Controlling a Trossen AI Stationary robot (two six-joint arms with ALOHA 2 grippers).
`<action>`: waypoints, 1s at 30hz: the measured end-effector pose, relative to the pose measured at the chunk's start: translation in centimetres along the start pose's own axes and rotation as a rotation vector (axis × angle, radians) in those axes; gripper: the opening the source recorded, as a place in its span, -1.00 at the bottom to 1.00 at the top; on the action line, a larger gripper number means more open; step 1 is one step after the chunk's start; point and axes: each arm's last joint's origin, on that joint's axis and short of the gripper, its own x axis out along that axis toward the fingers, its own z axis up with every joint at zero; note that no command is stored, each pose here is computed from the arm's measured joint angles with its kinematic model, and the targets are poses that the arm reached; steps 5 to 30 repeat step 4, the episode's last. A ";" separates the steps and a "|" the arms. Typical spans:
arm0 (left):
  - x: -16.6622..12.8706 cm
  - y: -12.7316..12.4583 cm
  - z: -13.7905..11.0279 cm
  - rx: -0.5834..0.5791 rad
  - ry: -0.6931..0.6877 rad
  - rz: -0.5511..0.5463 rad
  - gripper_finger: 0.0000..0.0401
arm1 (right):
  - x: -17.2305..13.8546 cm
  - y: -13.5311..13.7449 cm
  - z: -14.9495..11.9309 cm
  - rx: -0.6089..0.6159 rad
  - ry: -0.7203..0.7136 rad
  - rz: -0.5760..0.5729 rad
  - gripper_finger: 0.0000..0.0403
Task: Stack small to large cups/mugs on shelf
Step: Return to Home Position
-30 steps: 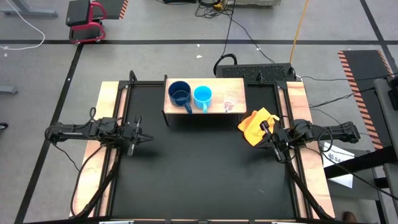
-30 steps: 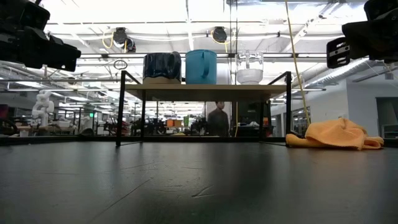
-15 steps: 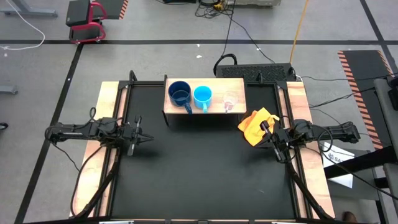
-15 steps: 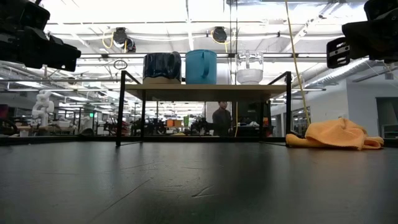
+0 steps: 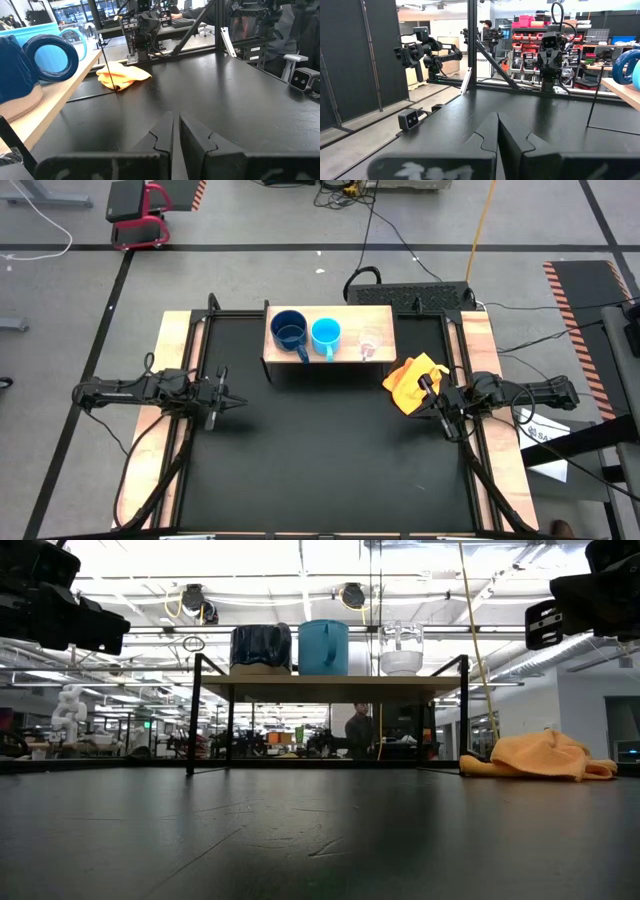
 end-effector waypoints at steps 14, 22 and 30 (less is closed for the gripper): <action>0.0 0.0 0.0 0.000 0.000 0.000 -0.84 | 0.0 0.0 0.0 0.000 0.000 0.000 -1.00; 0.0 0.0 0.0 0.000 0.000 0.000 -0.84 | 0.0 0.0 0.0 0.000 0.000 0.000 -1.00; 0.0 0.0 0.0 0.000 0.000 0.000 -0.84 | 0.0 0.0 0.0 0.000 0.000 0.000 -1.00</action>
